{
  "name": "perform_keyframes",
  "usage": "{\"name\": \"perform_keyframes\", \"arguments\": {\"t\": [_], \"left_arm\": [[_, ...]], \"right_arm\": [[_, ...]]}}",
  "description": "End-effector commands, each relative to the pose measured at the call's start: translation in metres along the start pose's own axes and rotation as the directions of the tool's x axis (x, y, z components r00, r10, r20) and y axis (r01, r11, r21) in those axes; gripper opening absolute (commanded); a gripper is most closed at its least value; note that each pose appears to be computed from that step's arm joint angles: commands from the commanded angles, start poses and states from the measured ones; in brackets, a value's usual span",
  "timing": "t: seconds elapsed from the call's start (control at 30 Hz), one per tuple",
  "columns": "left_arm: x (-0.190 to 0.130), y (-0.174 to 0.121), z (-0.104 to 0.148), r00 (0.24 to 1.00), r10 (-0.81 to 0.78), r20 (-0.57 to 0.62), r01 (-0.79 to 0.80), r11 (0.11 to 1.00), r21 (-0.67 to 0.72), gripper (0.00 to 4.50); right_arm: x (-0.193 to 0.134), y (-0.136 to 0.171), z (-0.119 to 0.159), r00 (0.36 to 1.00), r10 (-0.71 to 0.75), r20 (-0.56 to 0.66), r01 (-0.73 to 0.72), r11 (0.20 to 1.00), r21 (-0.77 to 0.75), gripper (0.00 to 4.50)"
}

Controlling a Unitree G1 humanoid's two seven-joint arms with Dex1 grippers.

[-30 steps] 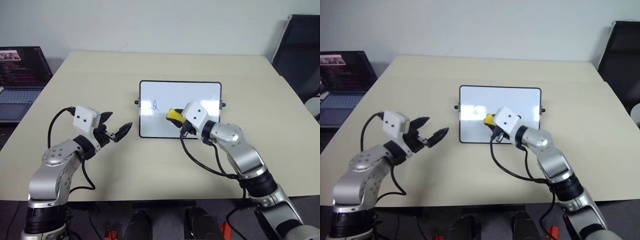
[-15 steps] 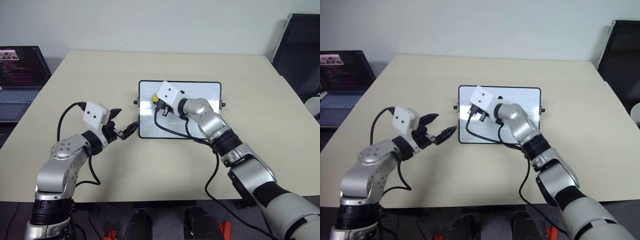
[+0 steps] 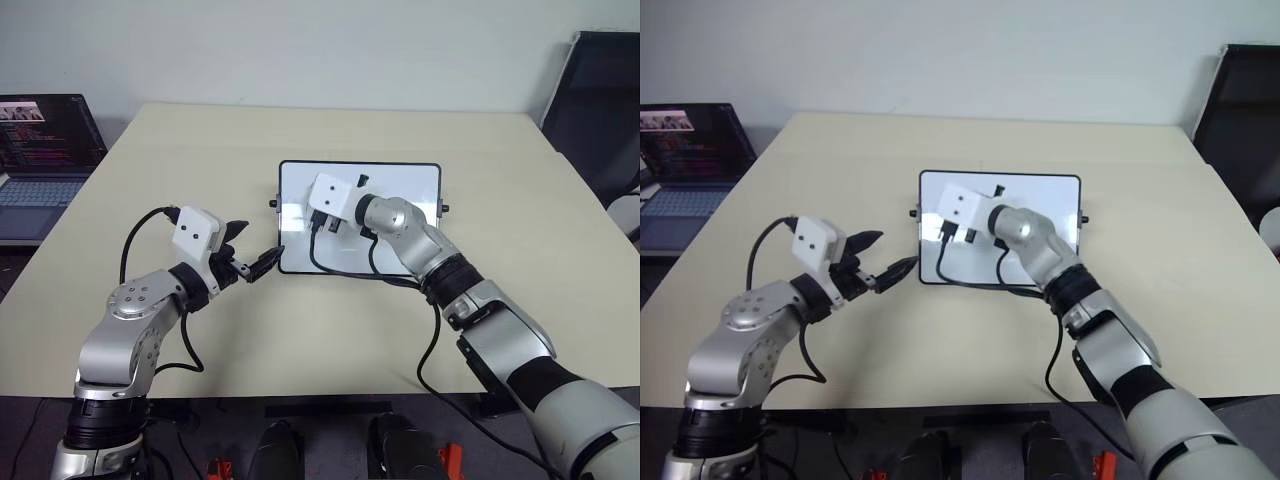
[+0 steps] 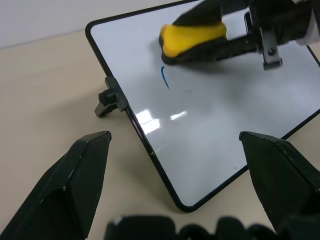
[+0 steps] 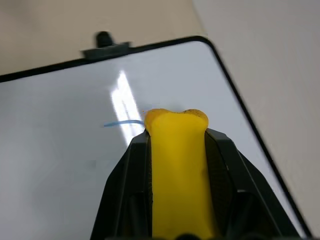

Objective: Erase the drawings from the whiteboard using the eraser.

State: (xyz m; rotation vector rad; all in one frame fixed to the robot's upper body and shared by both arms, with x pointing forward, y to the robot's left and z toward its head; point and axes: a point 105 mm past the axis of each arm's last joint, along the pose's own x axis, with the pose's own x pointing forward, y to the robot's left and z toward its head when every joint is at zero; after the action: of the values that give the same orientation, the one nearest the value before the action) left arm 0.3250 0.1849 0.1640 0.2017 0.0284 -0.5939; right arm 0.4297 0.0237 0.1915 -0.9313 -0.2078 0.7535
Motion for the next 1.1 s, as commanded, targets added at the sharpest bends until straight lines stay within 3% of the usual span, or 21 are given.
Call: {"name": "perform_keyframes", "arguments": {"t": [0.03,0.13,0.2,0.37,0.47,0.6,0.77,0.97,1.1], "left_arm": [[0.002,-0.002,0.012,0.999,-0.012,0.044,0.01,0.999,0.033,4.5],[0.002,-0.002,0.011,0.999,-0.013,0.044,0.011,0.999,0.031,4.5],[0.003,-0.002,0.01,0.999,-0.015,0.043,0.014,0.999,0.029,4.5],[0.003,-0.003,0.01,0.999,-0.02,0.045,0.019,0.999,0.027,4.5],[0.003,-0.003,0.01,0.999,-0.022,0.045,0.021,0.999,0.028,4.5],[0.003,-0.003,0.01,0.999,-0.023,0.046,0.022,0.999,0.027,4.5],[0.003,-0.003,0.01,0.999,-0.025,0.046,0.024,0.999,0.027,4.5],[0.005,-0.003,0.01,0.998,-0.031,0.047,0.029,0.999,0.025,4.5],[0.007,-0.003,0.01,0.998,-0.037,0.05,0.035,0.999,0.025,4.5]], "right_arm": [[-0.001,0.029,-0.005,0.982,0.188,-0.023,-0.188,0.982,0.03,1.11],[-0.009,0.052,-0.005,0.943,0.332,-0.013,-0.332,0.943,0.0,1.11],[-0.011,0.055,-0.003,0.938,0.347,-0.006,-0.347,0.938,-0.019,1.11],[0.001,0.003,0.006,0.999,0.032,0.002,-0.032,0.998,-0.045,1.11],[0.003,-0.009,0.008,1.0,-0.027,0.005,0.027,0.999,-0.033,1.11],[0.004,0.014,0.003,0.994,0.106,-0.012,-0.106,0.994,-0.006,1.11],[-0.009,0.054,-0.006,0.94,0.339,-0.031,-0.34,0.941,-0.003,1.11],[-0.013,0.015,-0.022,0.985,0.145,-0.092,-0.147,0.989,-0.018,1.11],[-0.022,0.019,-0.035,0.975,0.182,-0.129,-0.185,0.983,-0.012,1.11]]}}
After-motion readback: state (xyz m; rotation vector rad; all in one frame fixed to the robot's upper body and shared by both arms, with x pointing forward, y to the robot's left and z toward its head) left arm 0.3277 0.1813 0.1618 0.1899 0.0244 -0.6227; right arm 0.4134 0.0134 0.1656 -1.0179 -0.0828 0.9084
